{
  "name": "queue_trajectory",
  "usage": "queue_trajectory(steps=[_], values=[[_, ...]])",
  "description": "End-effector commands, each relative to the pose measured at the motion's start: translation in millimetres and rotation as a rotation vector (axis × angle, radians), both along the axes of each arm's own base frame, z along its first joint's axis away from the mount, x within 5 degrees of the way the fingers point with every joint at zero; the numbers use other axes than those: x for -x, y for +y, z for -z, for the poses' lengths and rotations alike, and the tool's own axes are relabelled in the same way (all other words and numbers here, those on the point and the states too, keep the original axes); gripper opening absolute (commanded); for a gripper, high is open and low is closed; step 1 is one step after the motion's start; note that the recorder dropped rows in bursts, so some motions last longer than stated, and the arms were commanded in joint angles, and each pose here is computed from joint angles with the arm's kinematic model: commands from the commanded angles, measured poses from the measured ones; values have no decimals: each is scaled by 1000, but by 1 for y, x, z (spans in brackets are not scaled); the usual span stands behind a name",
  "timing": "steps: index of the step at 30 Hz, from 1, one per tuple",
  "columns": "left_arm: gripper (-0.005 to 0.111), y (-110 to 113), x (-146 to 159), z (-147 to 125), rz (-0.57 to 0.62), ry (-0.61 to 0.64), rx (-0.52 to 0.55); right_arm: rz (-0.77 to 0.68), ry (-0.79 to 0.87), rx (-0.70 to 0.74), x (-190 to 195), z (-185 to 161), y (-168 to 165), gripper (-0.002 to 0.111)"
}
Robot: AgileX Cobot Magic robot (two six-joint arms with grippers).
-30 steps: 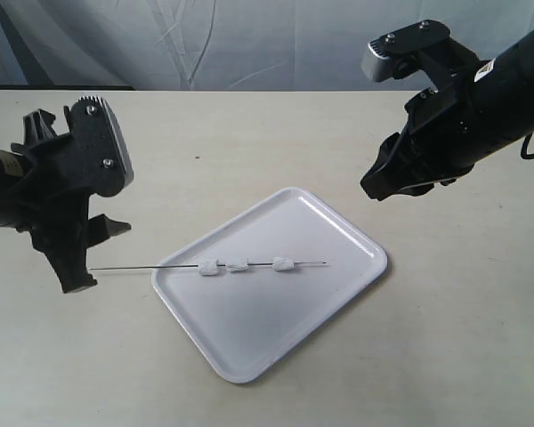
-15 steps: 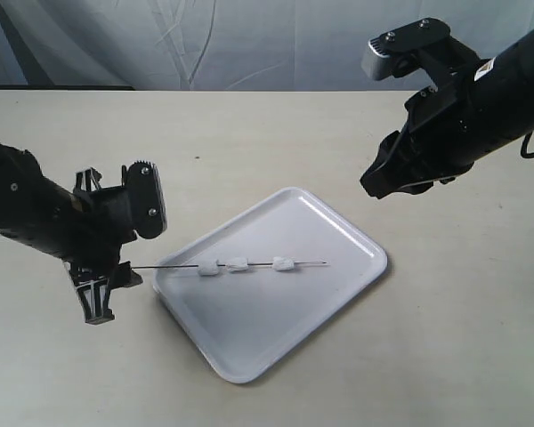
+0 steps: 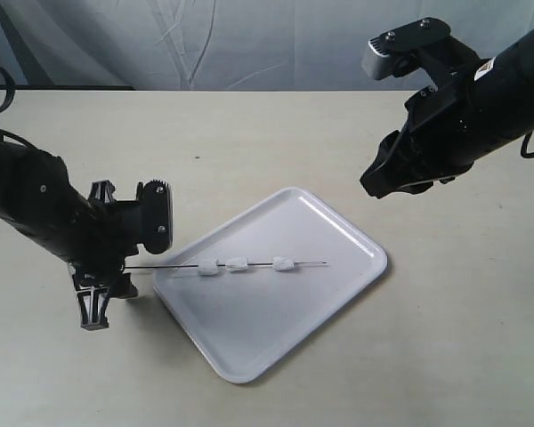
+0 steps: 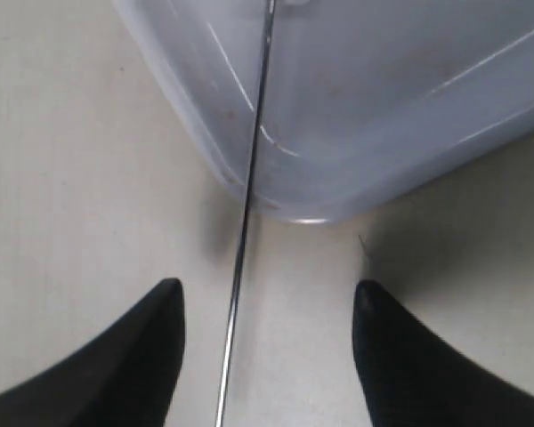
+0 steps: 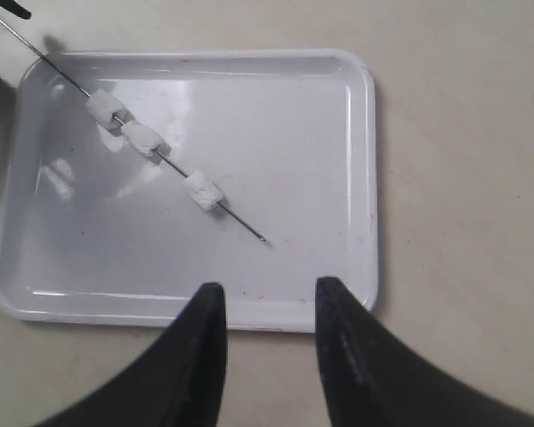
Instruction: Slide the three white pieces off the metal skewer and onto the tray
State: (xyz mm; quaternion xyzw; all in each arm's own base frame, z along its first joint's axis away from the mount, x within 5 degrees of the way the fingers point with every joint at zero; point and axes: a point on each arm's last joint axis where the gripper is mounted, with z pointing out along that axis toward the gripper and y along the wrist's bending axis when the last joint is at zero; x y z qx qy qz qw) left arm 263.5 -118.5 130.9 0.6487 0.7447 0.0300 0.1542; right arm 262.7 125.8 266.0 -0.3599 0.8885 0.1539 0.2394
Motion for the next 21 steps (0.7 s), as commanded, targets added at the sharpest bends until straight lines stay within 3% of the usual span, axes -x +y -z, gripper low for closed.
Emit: queue_trajectory(steps=[1, 11, 21], values=[[54, -3, -1, 1, 8, -4, 2, 9, -27, -11, -3, -2, 1, 33], [32, -5, -6, 1, 11, -64, 17, 15, -40, -13, -4, -2, 1, 33], [31, -4, -6, 20, 9, -1, -9, 15, -40, -13, -4, -2, 1, 33]])
